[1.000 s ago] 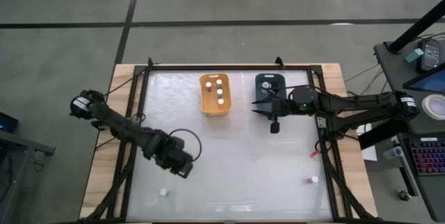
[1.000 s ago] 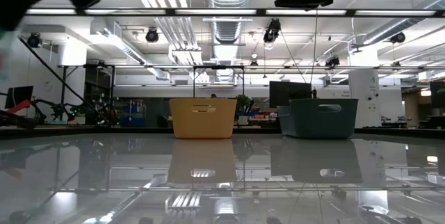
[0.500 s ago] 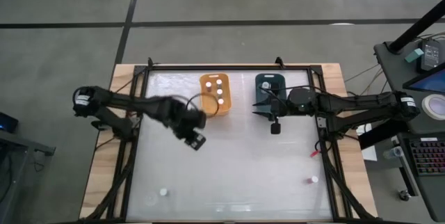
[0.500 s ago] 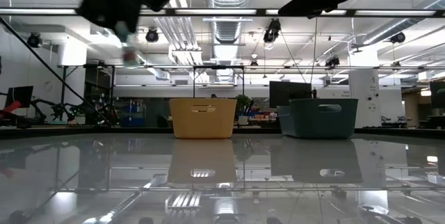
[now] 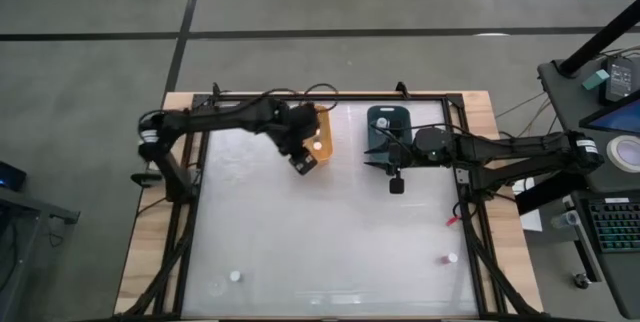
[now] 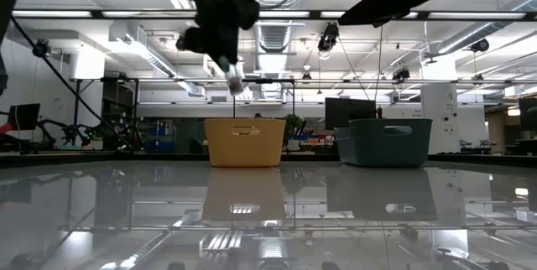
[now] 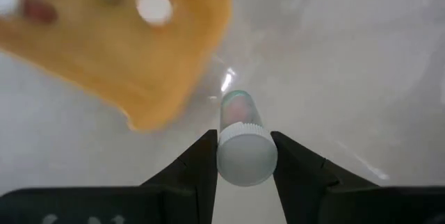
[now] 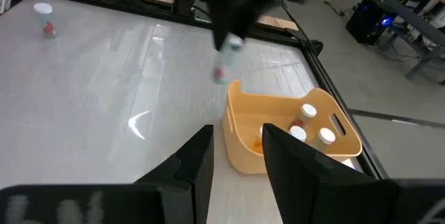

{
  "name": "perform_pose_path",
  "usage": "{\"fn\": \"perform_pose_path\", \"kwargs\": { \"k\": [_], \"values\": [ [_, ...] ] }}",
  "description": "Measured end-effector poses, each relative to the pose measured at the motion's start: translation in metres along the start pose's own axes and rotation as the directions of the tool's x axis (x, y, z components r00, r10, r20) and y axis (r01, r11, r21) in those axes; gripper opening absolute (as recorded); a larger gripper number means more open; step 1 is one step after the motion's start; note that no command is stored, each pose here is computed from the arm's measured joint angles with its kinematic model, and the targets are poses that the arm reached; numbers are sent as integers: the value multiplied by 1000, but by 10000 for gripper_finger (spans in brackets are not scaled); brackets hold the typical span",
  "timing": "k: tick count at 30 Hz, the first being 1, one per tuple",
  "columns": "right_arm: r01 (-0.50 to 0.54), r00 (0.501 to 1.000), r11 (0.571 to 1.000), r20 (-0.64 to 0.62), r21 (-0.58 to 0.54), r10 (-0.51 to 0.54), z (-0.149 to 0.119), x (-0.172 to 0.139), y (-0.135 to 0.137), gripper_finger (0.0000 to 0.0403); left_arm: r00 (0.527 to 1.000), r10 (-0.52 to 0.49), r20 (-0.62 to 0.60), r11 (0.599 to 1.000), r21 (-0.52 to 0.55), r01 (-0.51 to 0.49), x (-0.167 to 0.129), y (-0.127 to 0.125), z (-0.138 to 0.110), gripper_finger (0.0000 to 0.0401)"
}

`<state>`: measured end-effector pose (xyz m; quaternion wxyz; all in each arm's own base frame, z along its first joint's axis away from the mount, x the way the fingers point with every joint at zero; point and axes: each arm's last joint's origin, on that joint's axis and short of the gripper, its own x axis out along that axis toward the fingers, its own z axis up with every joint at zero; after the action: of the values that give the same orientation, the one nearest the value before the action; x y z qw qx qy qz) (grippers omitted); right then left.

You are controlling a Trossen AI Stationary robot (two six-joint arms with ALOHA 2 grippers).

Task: Pick and place medicine bottles into bin by pill shape (circle, oval)
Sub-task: Put the top blue capsule bottle into the yellow bin

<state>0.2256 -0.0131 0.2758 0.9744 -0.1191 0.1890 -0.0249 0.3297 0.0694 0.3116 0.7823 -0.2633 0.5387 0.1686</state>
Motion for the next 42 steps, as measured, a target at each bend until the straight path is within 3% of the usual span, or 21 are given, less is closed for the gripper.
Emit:
{"fn": "perform_pose_path", "kwargs": {
  "k": [3,10,18,28,34,42],
  "values": [
    [0,1000,1000,0,0,0,0,0,0,114,999,39,-23,998,51,-37,8,11,17,102],
    [-1,1000,1000,-5,-1,1,-1,0,0,114,950,309,-32,946,113,-304,19,42,34,102],
    [-5,1000,1000,-19,-2,5,-3,0,1,114,945,326,-2,941,94,-325,22,63,44,102],
    [-5,1000,1000,-19,5,5,-3,0,1,114,949,310,55,945,89,-314,27,68,50,102],
    [-5,1000,1000,-21,8,5,-3,0,1,114,951,307,45,947,89,-310,34,70,51,102],
    [-6,1000,1000,-26,8,6,-3,0,1,114,946,322,-35,942,116,-316,67,75,56,102]
  ]
}}
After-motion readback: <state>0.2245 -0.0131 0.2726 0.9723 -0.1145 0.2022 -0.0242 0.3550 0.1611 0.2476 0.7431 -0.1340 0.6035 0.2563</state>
